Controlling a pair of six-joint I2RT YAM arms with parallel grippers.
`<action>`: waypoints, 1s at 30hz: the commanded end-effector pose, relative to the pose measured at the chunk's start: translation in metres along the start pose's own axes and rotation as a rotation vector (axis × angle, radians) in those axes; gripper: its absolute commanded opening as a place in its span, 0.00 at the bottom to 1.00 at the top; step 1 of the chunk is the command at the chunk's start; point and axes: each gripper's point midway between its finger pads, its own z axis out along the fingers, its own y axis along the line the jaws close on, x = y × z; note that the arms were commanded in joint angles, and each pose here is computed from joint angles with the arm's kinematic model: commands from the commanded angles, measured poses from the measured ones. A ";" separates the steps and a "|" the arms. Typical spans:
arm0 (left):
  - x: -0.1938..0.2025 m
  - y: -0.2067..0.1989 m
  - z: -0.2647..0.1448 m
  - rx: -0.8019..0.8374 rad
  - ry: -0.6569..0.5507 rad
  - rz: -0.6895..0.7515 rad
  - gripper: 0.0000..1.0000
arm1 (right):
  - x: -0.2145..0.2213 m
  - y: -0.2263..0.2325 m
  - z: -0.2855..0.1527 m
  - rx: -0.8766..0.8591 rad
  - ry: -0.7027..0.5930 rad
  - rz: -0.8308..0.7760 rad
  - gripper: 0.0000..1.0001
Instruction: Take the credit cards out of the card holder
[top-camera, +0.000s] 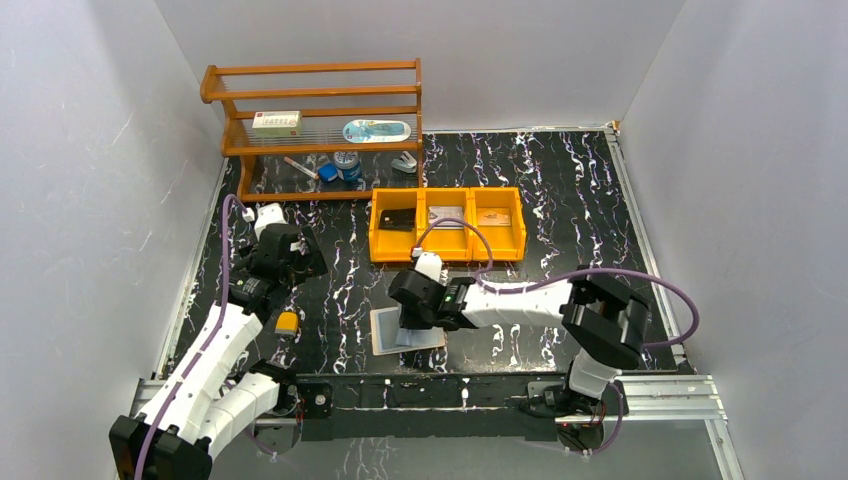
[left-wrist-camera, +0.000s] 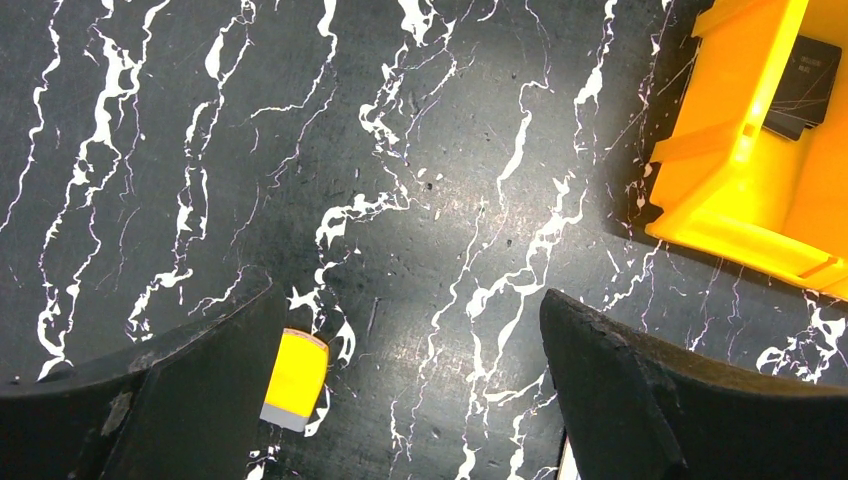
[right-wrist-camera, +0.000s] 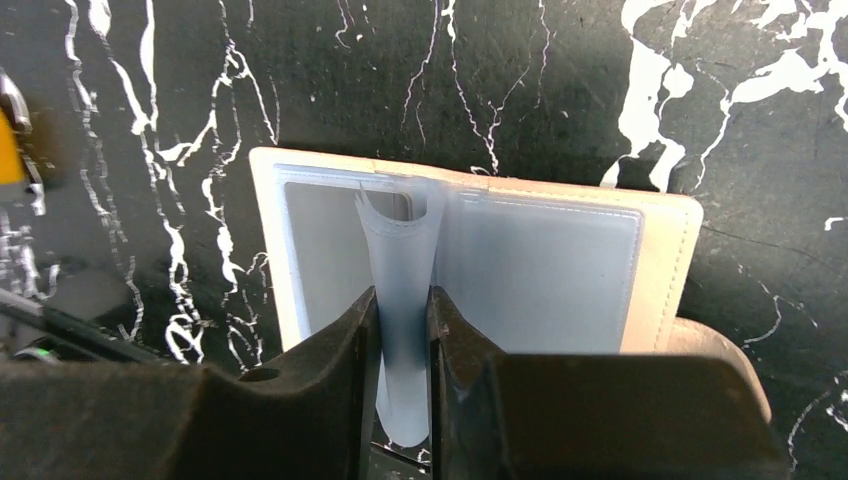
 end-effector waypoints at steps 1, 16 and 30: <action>0.000 -0.001 0.000 0.006 0.011 0.008 0.98 | -0.014 0.016 -0.008 -0.174 -0.012 0.098 0.29; 0.045 -0.149 -0.076 1.008 0.291 -0.045 0.84 | -0.012 -0.020 -0.004 -0.373 0.056 0.318 0.32; 0.136 -0.195 -0.074 1.027 0.616 0.109 0.88 | -0.001 -0.035 0.000 -0.417 0.090 0.426 0.35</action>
